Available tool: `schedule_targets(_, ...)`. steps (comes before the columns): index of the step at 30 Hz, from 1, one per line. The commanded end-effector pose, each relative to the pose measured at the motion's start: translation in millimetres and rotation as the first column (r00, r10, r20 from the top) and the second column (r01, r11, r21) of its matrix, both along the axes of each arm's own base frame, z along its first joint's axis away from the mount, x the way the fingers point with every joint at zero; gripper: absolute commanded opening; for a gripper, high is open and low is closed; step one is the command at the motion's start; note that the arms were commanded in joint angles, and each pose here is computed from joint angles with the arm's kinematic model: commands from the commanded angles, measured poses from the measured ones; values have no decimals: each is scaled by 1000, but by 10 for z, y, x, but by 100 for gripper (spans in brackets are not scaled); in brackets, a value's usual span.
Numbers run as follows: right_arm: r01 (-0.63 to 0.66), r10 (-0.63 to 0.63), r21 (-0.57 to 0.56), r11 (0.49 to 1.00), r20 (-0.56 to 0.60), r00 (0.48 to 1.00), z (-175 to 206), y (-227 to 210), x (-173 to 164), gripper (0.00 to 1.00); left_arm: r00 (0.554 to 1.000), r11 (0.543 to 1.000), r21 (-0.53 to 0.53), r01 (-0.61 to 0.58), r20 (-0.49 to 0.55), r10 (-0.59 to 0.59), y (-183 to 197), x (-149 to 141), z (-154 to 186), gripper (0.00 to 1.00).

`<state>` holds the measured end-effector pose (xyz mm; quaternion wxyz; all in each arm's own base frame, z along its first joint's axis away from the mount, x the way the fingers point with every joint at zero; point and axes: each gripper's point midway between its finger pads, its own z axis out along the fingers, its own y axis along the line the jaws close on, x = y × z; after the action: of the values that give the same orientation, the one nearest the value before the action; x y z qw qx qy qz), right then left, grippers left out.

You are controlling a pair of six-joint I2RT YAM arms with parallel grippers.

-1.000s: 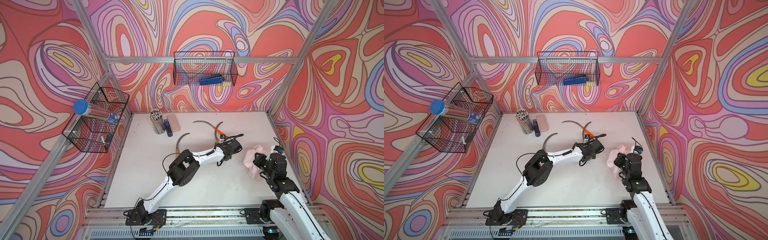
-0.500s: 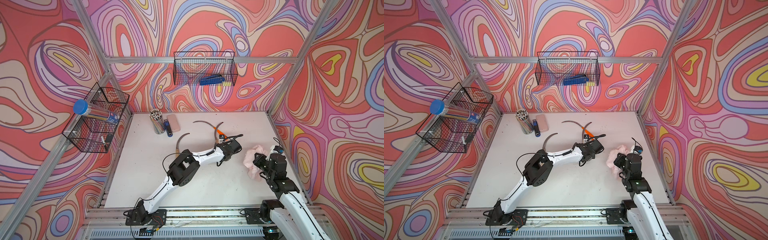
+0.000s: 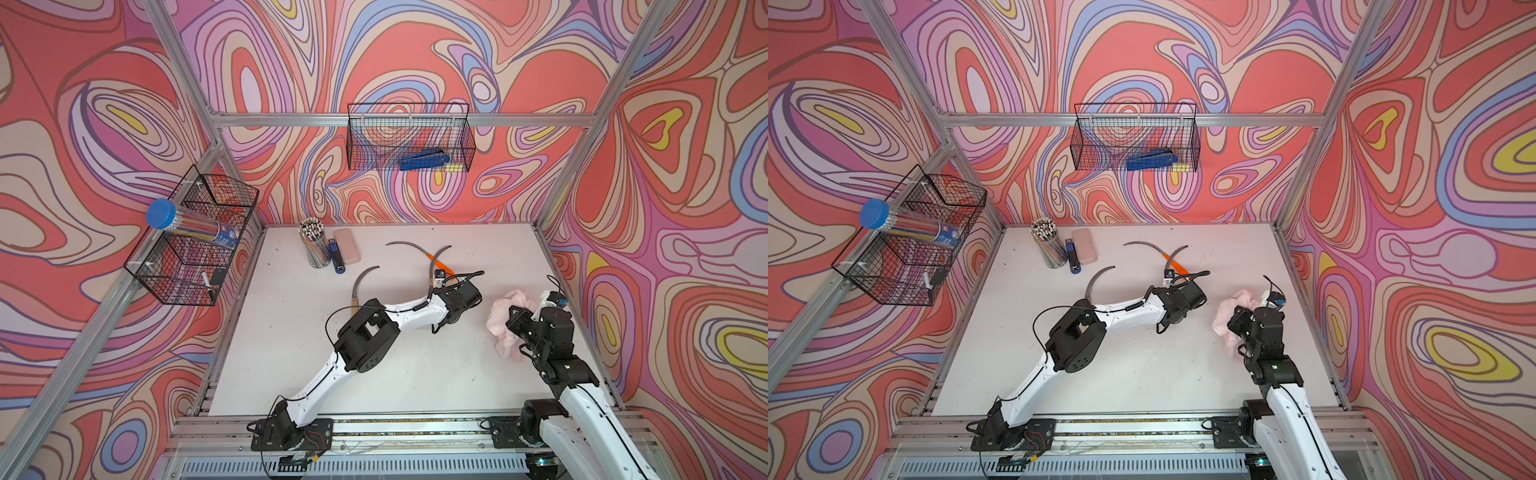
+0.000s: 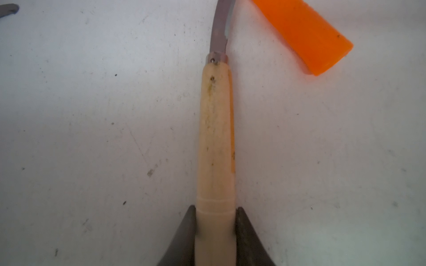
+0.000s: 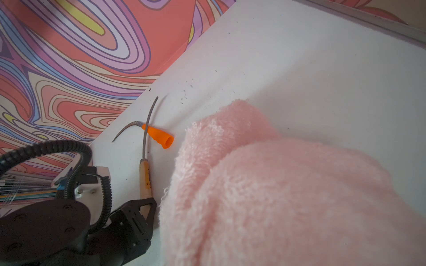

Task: Wipe small sickles with rags
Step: Pick up the small sickle from the center of the board.

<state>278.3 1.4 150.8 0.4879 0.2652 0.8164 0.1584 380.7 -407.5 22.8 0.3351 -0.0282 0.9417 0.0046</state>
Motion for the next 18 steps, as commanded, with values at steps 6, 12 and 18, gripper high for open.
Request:
schedule_targets(6,0,0,-10,1000,29,1000,41,-16,12,0,999,998,37,-41,4,41,226,-56,117,11)
schedule_targets(12,-2,2,-9,1000,31,1000,44,-14,13,0,997,999,17,-50,59,49,354,-81,352,4)
schedule_targets(18,-3,3,-9,1000,32,999,47,-11,11,0,993,1000,5,-28,110,28,474,-120,659,0)
